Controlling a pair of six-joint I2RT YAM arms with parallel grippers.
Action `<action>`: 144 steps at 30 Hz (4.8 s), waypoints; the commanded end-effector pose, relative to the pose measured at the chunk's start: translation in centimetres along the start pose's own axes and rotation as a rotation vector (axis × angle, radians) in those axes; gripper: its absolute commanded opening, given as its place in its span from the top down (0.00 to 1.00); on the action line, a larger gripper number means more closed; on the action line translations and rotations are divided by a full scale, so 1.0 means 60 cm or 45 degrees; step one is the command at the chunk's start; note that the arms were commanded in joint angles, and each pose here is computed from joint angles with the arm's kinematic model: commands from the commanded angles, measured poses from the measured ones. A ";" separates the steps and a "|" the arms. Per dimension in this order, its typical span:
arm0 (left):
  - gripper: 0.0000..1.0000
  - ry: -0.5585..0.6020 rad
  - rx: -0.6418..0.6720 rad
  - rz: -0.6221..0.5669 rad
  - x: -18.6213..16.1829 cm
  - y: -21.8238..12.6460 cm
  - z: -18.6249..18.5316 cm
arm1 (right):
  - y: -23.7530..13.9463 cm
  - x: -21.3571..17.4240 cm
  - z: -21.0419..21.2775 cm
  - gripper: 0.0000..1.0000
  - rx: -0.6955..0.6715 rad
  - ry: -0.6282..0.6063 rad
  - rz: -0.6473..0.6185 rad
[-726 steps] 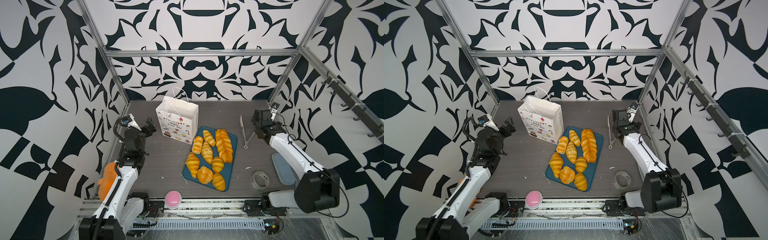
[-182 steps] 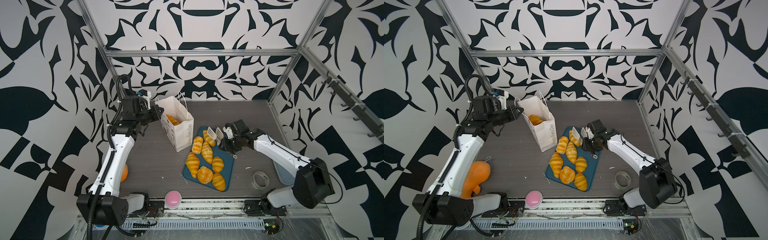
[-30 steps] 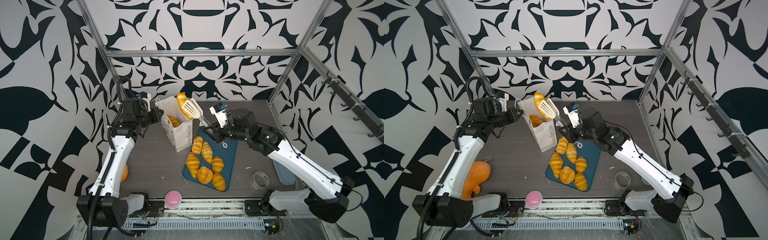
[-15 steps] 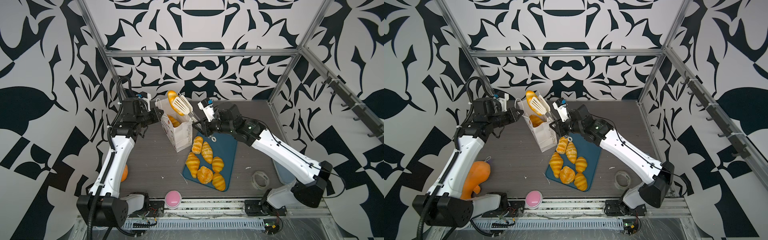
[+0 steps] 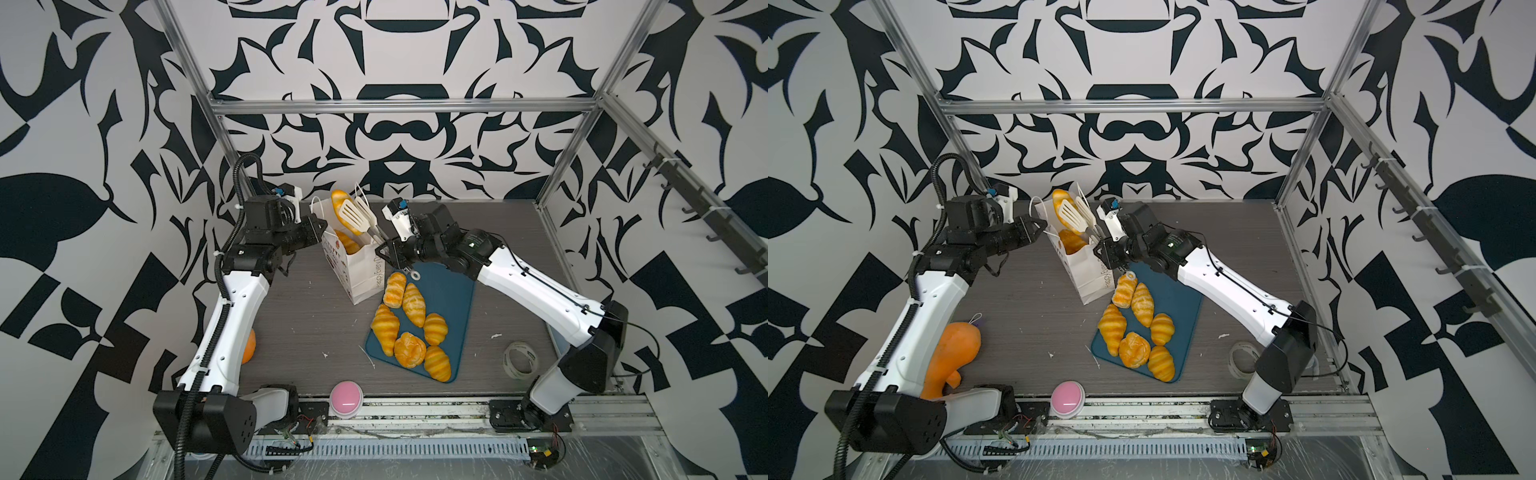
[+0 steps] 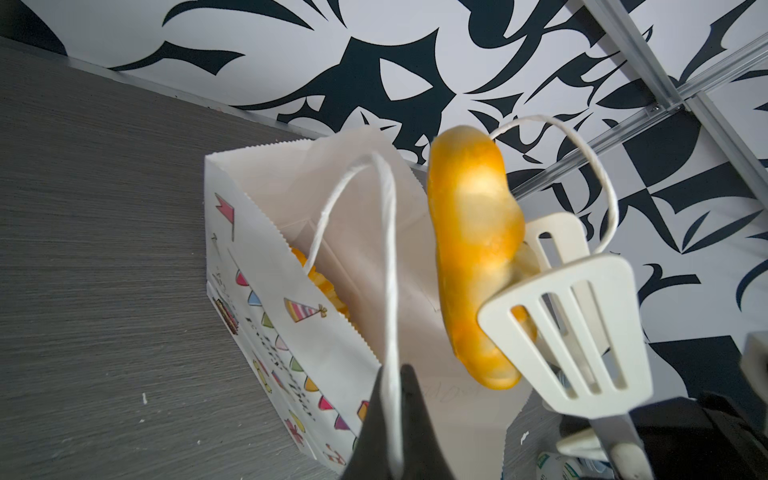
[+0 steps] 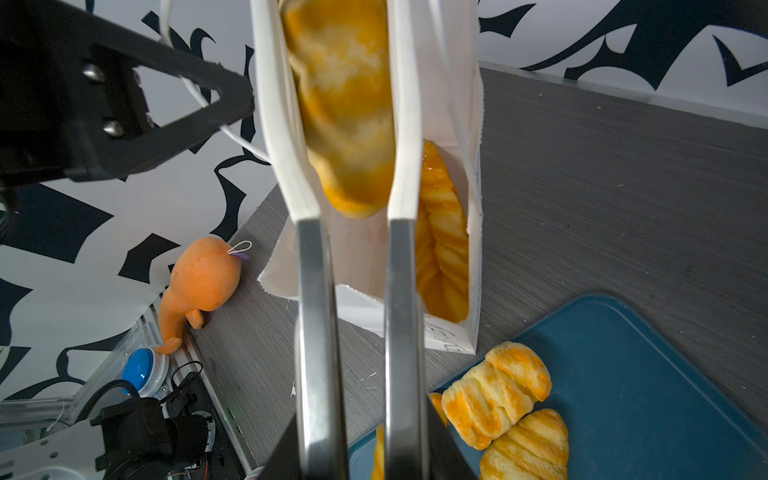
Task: Place the fake bread into the paper bag
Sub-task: 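Lower the striped roll into the bag and open the tongs, then raise the empty tongs out of the bag and move them over the tray, then lower the tongs onto the tray and pinch a golden croissant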
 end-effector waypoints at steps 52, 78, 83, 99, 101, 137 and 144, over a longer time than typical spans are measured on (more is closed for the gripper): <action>1.00 -0.017 -0.040 0.018 -0.008 0.001 0.002 | -0.074 0.041 0.029 0.54 -0.006 -0.054 -0.134; 1.00 -0.020 -0.038 0.017 -0.008 0.001 0.002 | -0.256 -0.006 0.014 0.54 -0.181 -0.089 -0.259; 1.00 -0.025 -0.044 0.021 -0.008 0.002 0.002 | -0.283 -0.028 -0.010 0.53 -0.296 -0.087 -0.237; 1.00 -0.031 -0.042 0.031 -0.010 0.007 0.005 | -0.243 -0.139 -0.096 0.51 -0.433 0.109 0.041; 1.00 -0.032 -0.041 0.033 -0.010 0.008 0.006 | -0.229 -0.157 -0.105 0.50 -0.436 0.136 0.096; 1.00 -0.026 -0.037 0.024 -0.009 0.004 0.004 | -0.095 -0.321 -0.174 0.46 -0.362 0.448 0.464; 1.00 -0.027 -0.037 0.028 -0.010 0.006 0.005 | -0.078 -0.326 -0.180 0.46 -0.371 0.453 0.493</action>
Point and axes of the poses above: each gripper's point midway between its finger pads, its own y axis out along the fingers, its own z axis along the line the jaws close on, x = y × z, the point moved 7 cm from there along -y, back along the fingers, and after that the axes turned 6 degrees about y, right-handed, at the moved point
